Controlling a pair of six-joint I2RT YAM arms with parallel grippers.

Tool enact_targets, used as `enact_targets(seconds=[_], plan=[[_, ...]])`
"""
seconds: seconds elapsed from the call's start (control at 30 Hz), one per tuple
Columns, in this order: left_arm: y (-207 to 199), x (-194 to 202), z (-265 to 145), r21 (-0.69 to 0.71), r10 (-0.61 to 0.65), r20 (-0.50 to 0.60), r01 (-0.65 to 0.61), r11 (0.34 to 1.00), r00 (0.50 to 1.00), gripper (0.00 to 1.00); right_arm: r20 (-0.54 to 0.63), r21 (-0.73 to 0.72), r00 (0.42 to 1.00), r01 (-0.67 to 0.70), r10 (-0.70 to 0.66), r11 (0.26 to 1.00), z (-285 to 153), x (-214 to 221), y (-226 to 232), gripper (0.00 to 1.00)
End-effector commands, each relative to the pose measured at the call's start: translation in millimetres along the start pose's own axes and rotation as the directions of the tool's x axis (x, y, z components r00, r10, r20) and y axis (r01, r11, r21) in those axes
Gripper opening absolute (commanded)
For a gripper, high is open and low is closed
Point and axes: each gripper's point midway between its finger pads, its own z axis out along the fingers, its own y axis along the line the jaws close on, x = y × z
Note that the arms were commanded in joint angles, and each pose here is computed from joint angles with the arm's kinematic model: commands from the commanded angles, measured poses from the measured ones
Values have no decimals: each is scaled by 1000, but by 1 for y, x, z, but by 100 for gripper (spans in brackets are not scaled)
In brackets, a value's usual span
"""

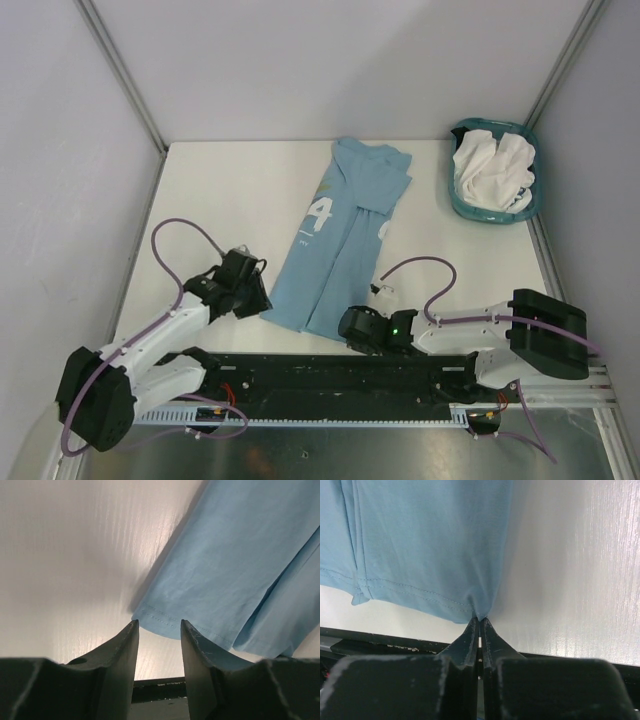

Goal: Fold and stack the t-shirts
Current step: Grab the bottom of the folded rectangular tshirt with both arms

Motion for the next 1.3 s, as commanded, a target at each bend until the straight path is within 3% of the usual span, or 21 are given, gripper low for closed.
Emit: enact_targets(seconds=[0.0, 0.63, 1.27], plan=[[2, -5, 6, -5, 4, 16, -4, 1000, 1000, 43, 19, 86, 999, 30, -31, 996, 0, -2, -23, 1], [-18, 38, 13, 133, 96, -147, -77, 988, 984, 37, 5, 155, 998, 69, -70, 986, -18, -1, -50, 0], [-9, 56, 20, 77, 120, -174, -108, 991, 977, 30, -5, 141, 999, 51, -51, 989, -24, 0, -59, 0]])
